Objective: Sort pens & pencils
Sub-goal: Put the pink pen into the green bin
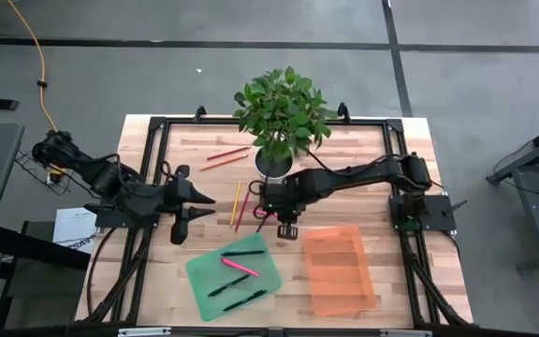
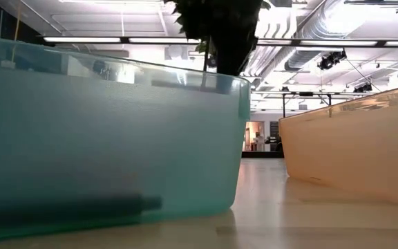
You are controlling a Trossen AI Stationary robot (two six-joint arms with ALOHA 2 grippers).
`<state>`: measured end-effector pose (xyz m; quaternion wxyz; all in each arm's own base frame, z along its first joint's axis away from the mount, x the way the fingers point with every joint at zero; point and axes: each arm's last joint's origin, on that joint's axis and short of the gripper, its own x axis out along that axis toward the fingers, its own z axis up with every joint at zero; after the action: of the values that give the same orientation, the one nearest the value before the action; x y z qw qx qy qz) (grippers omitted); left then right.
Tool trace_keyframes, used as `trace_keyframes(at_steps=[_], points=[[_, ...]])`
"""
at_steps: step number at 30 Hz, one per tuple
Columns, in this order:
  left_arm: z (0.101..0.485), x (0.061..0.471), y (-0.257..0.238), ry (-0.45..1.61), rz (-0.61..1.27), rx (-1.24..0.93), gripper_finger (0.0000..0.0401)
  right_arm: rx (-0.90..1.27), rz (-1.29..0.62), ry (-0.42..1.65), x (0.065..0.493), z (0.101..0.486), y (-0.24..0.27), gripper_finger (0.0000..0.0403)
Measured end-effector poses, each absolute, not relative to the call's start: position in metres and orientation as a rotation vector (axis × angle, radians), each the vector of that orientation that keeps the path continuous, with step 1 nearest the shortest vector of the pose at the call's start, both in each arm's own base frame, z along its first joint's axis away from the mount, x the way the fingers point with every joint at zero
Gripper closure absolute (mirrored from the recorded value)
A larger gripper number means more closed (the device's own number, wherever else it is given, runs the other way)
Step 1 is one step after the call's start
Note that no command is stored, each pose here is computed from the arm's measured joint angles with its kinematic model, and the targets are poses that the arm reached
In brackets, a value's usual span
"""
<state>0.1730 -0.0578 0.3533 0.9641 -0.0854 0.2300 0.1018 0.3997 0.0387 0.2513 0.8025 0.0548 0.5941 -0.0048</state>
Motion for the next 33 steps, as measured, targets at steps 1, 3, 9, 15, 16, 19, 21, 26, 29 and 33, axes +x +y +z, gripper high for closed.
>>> trace_keyframes(at_steps=[1,3,9,15,16,19,21,26,29,33], points=[[0.355,0.172,-0.057,0.458,0.204,-0.174,0.03,0.12,-0.009,1.265,0.398,0.255,0.042,0.0376],[0.357,0.168,-0.056,0.445,0.207,-0.173,0.03,0.127,-0.012,1.232,0.396,0.262,0.047,0.0376],[0.361,0.163,-0.053,0.42,0.203,-0.168,0.03,0.166,-0.066,1.107,0.384,0.294,0.055,0.0376],[0.361,0.166,-0.054,0.406,0.207,-0.171,0.03,0.204,-0.103,0.924,0.364,0.337,0.062,0.0376],[0.362,0.167,-0.054,0.4,0.212,-0.171,0.03,0.211,-0.109,0.899,0.361,0.343,0.064,0.0376],[0.366,0.17,-0.056,0.353,0.211,-0.169,0.03,0.225,-0.14,0.844,0.35,0.357,0.067,0.0376],[0.369,0.174,-0.057,0.313,0.2,-0.163,0.03,0.228,-0.15,0.793,0.344,0.367,0.071,0.0376],[0.376,0.189,-0.064,0.217,0.176,-0.147,0.0299,0.238,-0.149,0.672,0.335,0.386,0.081,0.0376],[0.374,0.197,-0.065,0.206,0.183,-0.145,0.0299,0.246,-0.143,0.611,0.329,0.395,0.088,0.0376],[0.373,0.215,-0.061,0.181,0.16,-0.175,0.0299,0.246,-0.113,0.534,0.326,0.405,0.097,0.0376]])
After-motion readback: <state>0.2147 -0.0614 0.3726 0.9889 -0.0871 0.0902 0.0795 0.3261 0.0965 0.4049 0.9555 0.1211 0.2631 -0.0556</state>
